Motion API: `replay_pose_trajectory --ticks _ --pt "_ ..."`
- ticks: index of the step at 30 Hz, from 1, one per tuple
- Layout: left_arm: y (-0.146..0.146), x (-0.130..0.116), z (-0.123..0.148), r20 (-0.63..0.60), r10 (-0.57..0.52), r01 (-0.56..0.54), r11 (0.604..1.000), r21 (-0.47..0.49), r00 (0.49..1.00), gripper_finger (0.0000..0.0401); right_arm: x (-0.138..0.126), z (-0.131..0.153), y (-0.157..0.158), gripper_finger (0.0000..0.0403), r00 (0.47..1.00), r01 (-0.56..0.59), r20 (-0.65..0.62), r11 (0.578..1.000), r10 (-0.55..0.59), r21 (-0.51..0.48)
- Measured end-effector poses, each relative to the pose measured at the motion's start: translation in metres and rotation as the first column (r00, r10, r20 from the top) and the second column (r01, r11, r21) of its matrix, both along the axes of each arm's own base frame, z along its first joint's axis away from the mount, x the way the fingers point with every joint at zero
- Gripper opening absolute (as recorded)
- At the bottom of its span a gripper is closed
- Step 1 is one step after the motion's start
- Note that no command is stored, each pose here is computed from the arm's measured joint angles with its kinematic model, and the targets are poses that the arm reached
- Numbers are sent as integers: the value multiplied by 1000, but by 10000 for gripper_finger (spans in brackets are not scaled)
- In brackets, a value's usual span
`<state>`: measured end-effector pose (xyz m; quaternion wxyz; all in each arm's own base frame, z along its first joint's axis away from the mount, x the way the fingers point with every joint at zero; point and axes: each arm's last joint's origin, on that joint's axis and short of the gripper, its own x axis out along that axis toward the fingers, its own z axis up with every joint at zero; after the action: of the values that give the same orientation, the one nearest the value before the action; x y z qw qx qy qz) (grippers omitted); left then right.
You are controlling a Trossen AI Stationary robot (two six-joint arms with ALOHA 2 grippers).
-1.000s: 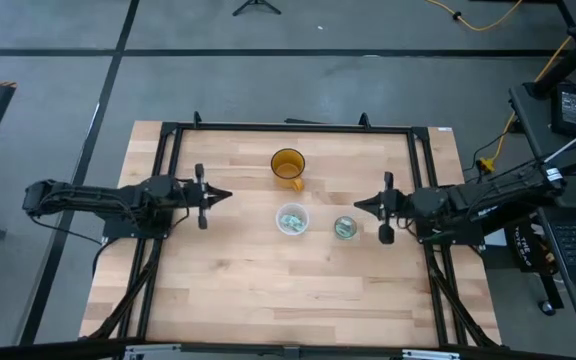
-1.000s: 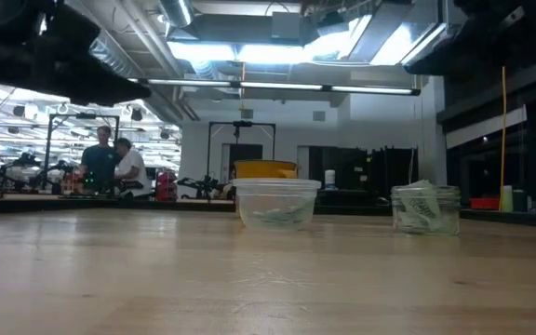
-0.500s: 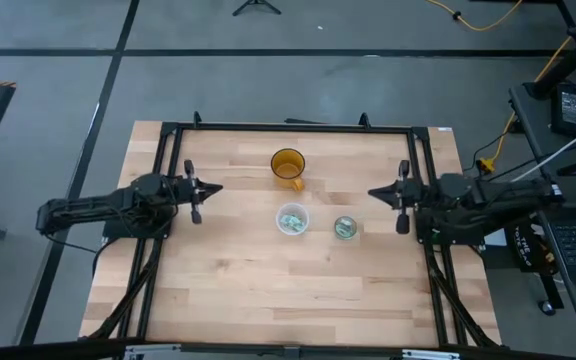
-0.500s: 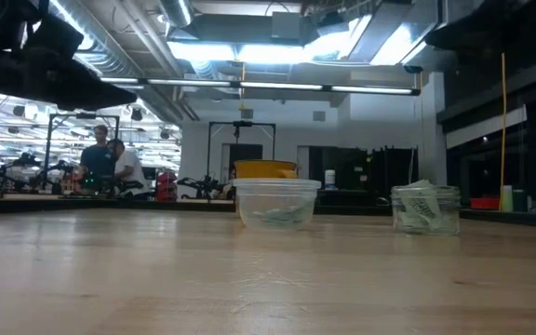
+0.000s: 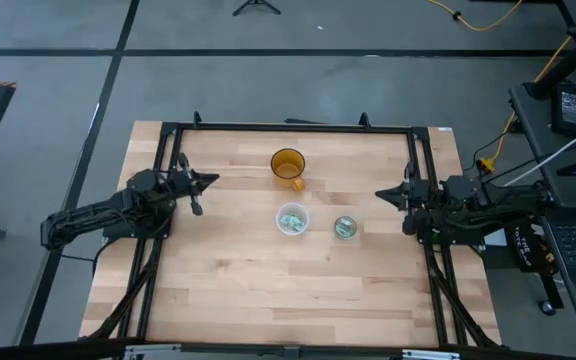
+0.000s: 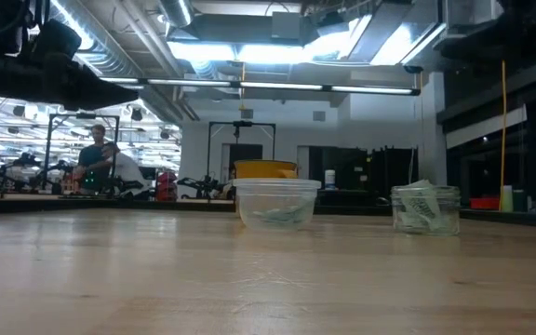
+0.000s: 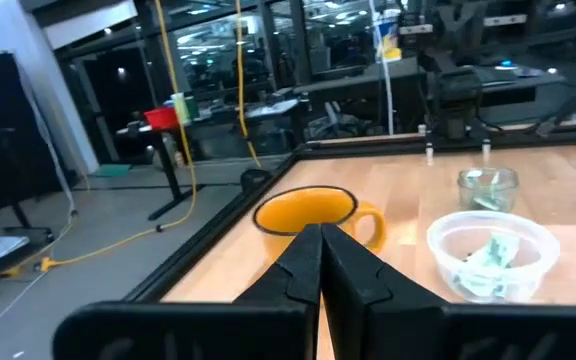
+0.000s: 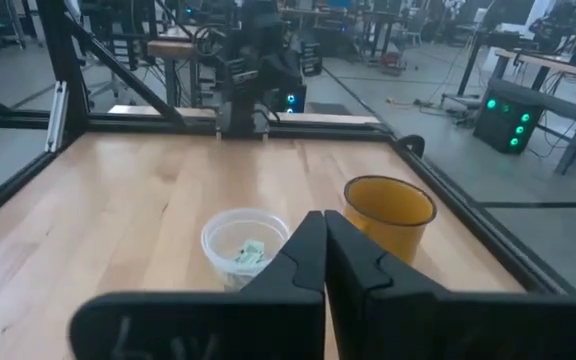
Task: Pick and place Stevia / Truvia into bins
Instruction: Return to Home Position
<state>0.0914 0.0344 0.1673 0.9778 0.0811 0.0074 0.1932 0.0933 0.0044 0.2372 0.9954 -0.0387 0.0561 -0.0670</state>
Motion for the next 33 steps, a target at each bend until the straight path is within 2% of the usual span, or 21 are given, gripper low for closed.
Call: replay_pose_trajectory --ticks 7,11,13,21,27,33 --pt "4 -2 0 12 41 -41 999 -31 999 3 -10 -19 -1 0 997 -15 77 998 10 61" --pt "5 -2 0 10 53 -53 998 -25 999 1 -11 -30 0 0 993 -51 106 997 44 64" --pt "5 -2 0 10 55 -55 998 -20 998 2 -9 -36 0 0 996 -51 82 997 47 54" --pt "6 -3 1 29 78 -77 996 -40 997 5 -10 -34 0 0 994 -51 93 999 50 5" --pt "6 -3 1 38 79 -76 995 -63 996 5 -10 -34 1 0 993 -73 100 997 70 34" --pt "6 -3 1 38 78 -76 995 -63 996 6 -10 -29 1 0 986 -84 146 996 82 6"
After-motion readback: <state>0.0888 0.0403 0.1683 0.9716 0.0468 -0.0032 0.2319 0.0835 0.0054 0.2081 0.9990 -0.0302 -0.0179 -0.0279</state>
